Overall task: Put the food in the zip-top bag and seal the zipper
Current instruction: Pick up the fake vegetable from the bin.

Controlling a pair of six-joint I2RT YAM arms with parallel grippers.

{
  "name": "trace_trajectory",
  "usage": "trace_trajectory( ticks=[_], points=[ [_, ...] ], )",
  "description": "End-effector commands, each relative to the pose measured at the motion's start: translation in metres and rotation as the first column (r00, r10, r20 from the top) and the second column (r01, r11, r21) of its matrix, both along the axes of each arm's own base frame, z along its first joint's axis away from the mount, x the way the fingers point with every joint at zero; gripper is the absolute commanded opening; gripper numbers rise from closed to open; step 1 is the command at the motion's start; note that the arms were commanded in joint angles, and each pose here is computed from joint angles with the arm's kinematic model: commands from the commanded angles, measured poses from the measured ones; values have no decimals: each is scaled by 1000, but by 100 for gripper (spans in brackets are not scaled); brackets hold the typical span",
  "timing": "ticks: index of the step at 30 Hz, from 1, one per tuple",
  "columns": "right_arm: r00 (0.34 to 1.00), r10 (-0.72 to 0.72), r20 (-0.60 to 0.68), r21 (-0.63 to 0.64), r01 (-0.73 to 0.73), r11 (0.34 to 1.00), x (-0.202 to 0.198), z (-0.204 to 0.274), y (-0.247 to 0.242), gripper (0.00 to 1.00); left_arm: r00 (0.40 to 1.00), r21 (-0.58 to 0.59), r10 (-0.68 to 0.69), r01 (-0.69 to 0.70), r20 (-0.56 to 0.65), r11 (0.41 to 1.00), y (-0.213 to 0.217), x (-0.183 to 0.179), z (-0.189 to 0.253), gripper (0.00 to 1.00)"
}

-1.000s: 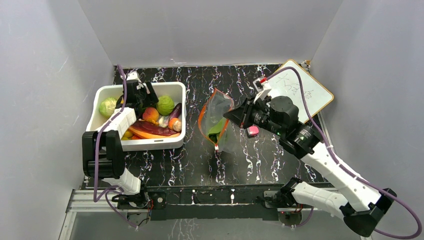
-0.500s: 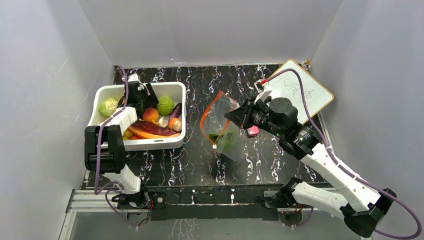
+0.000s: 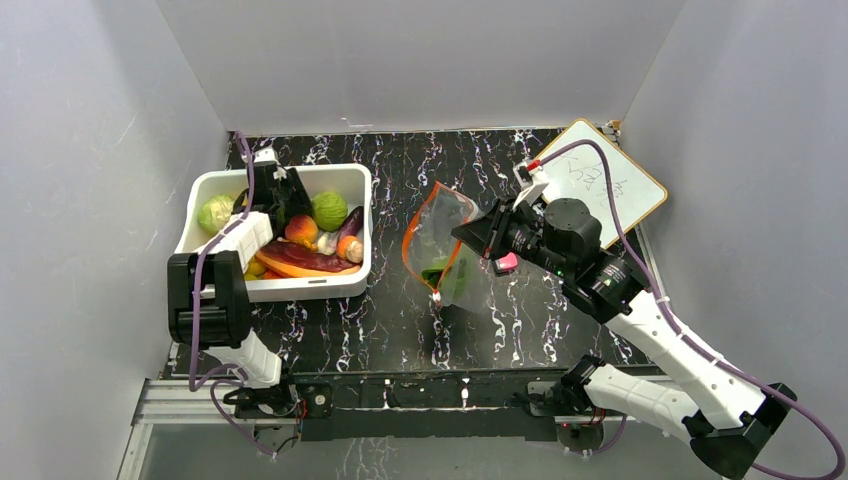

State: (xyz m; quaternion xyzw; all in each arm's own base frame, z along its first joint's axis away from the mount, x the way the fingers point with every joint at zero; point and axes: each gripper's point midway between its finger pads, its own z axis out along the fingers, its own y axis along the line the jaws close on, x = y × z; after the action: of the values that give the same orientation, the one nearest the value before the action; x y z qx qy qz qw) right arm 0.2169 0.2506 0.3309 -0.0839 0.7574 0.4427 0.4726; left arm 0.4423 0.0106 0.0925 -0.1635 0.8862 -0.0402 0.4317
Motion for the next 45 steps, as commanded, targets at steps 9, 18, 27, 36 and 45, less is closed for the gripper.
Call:
trace_trajectory(
  ticks=[9,18,27,36,45],
  points=[
    [1000,-9,30,38,8,999,7,11,5,0,996,-29,-75,77,57,997,-14,-43,71,42],
    [1000,-18,12,18,18,1000,19,8,12,0,953,-160,-279,296,119,942,-60,-80,121,41],
    [1000,-15,-6,-3,15,1000,39,1,29,0,816,-276,-526,576,239,769,-120,-123,159,39],
    [1000,-22,-12,12,22,1000,53,2,41,0,693,-291,-640,720,331,630,-162,-158,194,38],
    [999,-32,-40,44,33,998,59,2,47,0,554,-323,-727,831,406,453,-220,-193,215,40]
  ],
)
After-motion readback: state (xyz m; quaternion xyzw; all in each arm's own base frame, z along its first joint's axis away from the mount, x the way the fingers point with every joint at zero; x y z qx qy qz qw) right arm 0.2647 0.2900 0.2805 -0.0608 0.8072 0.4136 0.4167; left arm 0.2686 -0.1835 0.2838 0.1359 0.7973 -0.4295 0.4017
